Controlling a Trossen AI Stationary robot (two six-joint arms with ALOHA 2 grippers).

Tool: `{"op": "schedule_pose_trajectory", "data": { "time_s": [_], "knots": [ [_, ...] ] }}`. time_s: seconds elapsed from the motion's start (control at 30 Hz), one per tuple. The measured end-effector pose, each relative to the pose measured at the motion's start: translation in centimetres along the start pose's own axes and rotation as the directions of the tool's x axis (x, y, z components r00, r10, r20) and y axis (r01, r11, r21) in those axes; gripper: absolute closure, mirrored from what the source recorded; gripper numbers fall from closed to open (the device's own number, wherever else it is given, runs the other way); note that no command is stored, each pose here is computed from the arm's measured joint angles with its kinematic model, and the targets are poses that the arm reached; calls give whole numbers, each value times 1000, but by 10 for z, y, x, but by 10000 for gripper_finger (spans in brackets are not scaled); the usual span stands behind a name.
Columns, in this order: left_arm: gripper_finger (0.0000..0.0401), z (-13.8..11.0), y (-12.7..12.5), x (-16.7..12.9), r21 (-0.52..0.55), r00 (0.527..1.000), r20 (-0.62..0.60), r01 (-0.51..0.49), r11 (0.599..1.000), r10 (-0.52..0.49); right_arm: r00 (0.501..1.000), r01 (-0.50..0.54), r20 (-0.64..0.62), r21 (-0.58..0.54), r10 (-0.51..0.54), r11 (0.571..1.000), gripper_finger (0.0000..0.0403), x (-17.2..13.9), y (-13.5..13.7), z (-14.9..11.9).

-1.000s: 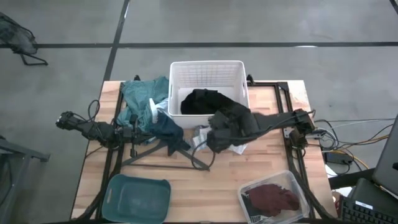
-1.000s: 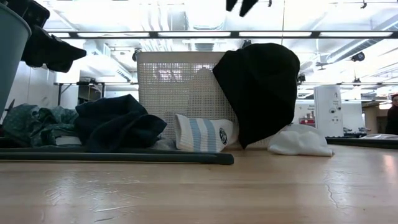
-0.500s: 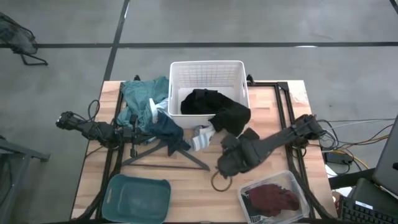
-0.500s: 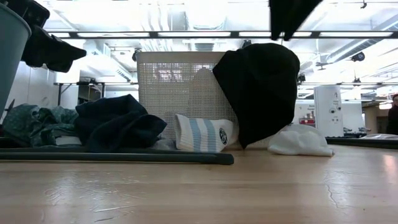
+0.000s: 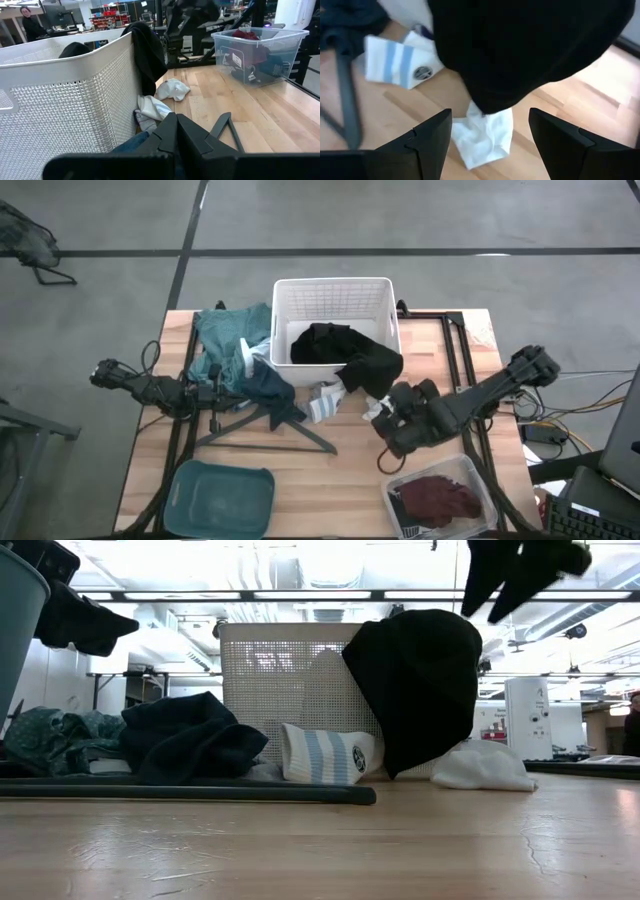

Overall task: Pick & Place Cloths
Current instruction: Put the black shirt into the white laundry bin

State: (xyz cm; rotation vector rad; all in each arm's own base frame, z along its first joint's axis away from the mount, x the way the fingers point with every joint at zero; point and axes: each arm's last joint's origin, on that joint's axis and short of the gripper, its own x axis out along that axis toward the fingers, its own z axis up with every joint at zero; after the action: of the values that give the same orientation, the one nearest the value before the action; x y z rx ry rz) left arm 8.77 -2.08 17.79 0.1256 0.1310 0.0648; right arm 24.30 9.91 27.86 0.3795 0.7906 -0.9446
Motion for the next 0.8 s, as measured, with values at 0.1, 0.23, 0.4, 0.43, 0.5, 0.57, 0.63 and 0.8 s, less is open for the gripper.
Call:
{"op": "schedule_pose_trajectory", "data": {
  "time_s": [0.1,0.23,0.4,0.43,0.5,0.57,0.63,0.8],
  "knots": [
    [389,0,0,0,0,1000,-1,0,1000,0,1000,8,19,9,-8,1000,145,12,-10,-4],
    [389,-1,0,0,2,1000,-5,0,1000,0,999,21,27,54,-22,998,160,26,-21,-5],
    [389,-1,0,0,3,1000,-7,0,1000,0,999,13,47,75,-17,997,180,42,-24,-4],
    [389,-1,0,0,3,1000,-7,0,1000,0,999,-6,47,81,2,997,183,45,-23,-3],
    [389,-1,0,0,3,1000,-7,0,1000,0,998,-41,49,73,38,996,190,50,-19,-1],
    [389,-1,0,0,3,1000,-7,0,1000,0,996,-64,63,52,61,997,195,55,-16,1],
    [389,-1,0,0,3,1000,-7,0,1000,0,995,-69,70,44,66,997,204,59,-15,3],
    [389,-1,0,0,3,1000,-7,0,1000,0,992,-89,90,28,86,996,269,59,-12,11]
  ]
}}
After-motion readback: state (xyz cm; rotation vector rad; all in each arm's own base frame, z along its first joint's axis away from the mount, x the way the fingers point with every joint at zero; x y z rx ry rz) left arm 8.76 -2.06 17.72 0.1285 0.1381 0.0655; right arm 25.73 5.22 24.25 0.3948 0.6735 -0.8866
